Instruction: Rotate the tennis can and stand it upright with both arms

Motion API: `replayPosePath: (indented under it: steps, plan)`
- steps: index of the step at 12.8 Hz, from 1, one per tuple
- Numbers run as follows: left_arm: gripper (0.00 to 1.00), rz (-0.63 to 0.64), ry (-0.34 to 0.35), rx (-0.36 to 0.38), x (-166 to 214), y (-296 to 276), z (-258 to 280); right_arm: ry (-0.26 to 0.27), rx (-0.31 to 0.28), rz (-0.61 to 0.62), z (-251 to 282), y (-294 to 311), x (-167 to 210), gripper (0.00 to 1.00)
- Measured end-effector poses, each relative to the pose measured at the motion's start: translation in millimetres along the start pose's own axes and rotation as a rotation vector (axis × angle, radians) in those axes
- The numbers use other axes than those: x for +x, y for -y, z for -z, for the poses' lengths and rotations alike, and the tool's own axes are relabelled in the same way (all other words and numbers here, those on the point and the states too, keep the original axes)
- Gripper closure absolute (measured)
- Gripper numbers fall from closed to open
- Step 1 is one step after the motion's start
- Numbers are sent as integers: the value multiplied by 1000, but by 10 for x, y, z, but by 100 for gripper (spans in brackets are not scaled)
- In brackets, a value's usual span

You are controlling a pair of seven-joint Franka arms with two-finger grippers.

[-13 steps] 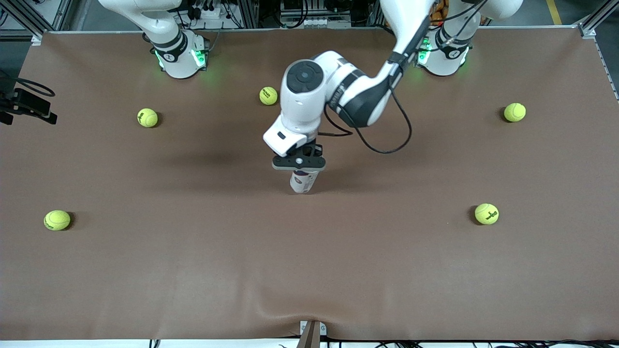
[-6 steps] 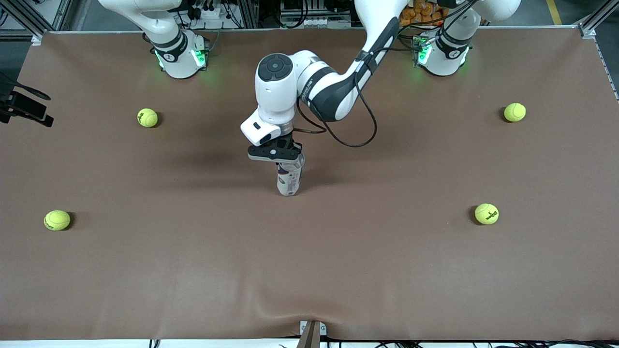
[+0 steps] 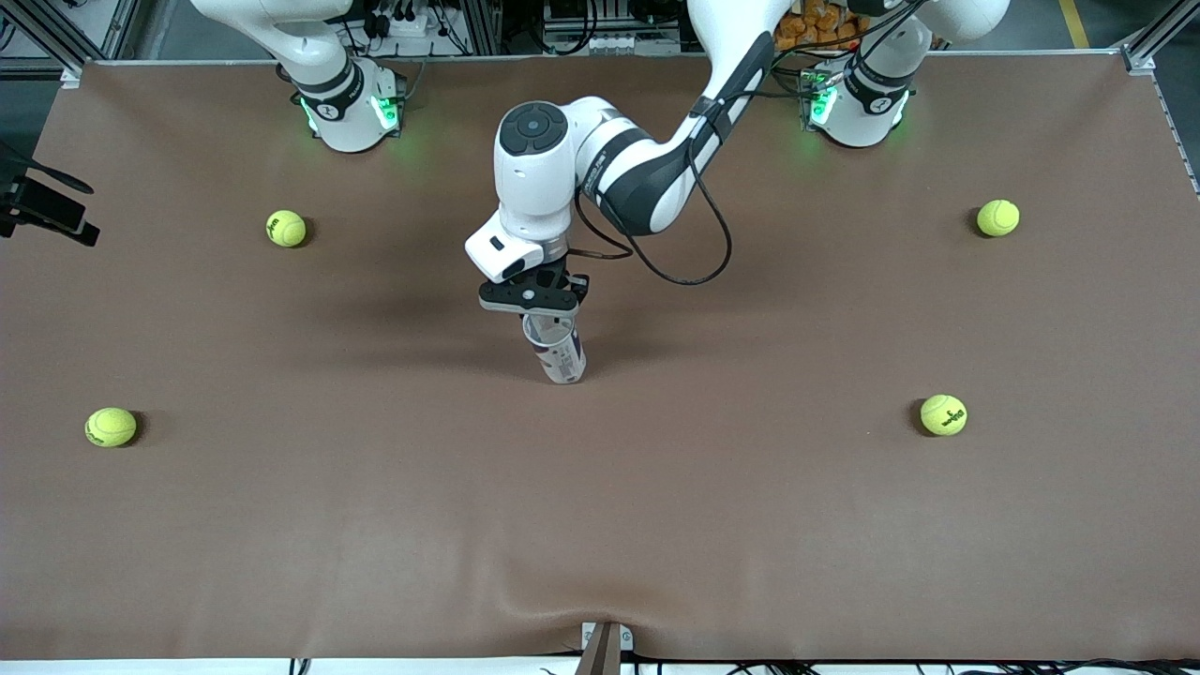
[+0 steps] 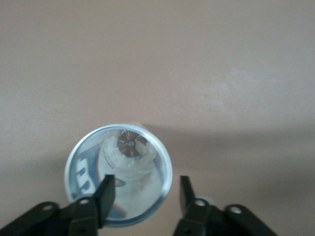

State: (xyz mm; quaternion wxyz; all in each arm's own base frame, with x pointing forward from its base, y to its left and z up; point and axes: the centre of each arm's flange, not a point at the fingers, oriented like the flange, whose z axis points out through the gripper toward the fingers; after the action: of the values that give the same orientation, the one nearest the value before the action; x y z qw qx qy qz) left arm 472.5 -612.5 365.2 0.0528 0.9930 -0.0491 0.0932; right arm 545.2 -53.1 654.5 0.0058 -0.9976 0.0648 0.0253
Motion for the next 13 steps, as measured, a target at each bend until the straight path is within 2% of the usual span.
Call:
replayPosePath:
  steps: [2, 3, 6, 8, 10, 13]
  plan:
    - [9, 2, -13, -13, 40, -12, 120, 0, 1, 8, -1, 38, -1, 0]
    - [1, 8, -22, -17, 89, 12, 231, 1, 2, 13, -2, 64, -2, 0]
    - [0, 46, -61, -20, 436, 354, 974, 1, 1, 30, -2, 159, -7, 0]
    - [0, 99, -69, -23, 740, 866, 1659, 1, 1, 35, -2, 185, -9, 0]
    - [0, 183, -28, 17, 962, 1556, 2201, 1, 1, 32, -2, 168, -8, 0]
    - [0, 308, 44, 83, 1225, 2686, 2642, 1, 0, 25, 0, 131, -6, 0]
